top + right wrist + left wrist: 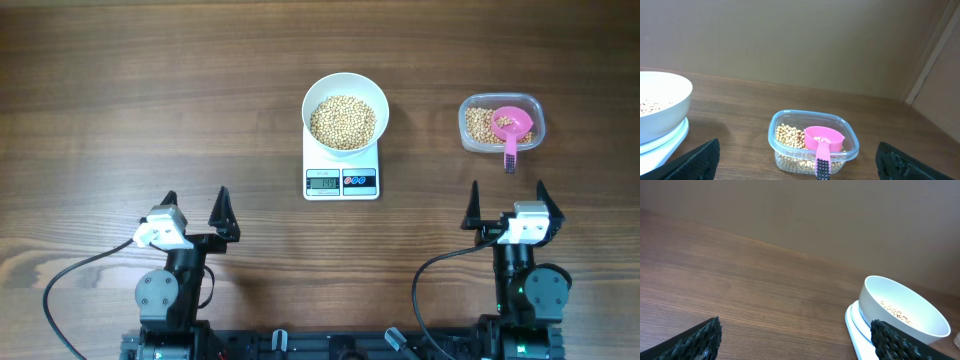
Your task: Scoop item into bowl and weigh 150g on scale
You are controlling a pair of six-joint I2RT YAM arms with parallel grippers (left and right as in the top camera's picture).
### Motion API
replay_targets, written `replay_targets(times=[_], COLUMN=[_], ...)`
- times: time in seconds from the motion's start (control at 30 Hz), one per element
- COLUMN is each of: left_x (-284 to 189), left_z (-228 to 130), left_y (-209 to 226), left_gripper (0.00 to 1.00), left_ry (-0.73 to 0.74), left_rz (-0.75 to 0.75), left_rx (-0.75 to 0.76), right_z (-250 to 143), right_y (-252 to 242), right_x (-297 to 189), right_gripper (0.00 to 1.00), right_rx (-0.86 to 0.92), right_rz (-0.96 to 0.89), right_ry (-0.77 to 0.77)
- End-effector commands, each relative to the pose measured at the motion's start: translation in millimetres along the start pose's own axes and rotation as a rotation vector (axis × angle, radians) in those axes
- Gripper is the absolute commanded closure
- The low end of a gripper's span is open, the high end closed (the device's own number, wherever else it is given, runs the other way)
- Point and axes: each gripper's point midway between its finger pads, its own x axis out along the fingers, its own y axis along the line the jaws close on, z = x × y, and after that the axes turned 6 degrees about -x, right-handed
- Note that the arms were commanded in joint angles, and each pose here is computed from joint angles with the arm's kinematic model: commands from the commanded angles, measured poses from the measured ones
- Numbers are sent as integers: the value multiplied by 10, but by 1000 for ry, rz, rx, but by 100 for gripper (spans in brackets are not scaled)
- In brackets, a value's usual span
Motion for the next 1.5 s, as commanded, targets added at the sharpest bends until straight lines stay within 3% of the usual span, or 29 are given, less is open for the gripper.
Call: replay_targets(times=[0.0,0.13,0.43,1.47], left_x=[-4,-3,-4,-4], left_z=[11,0,7,9], left_y=[53,33,48,46], left_gripper=[0,0,0,0], left_ry=[-11,-5,-6,-7], left_rz=[25,13,22,21], left_rx=[69,206,305,310], right_z=[15,15,15,15], right_y=[-9,-9,-9,-8], right_x=[-5,-5,-5,-5], right_gripper=[0,0,0,0], right_rx=[-11,-11,-11,-11], right_rz=[-9,-9,-9,-8], right_ry=[-8,-8,-8,-8])
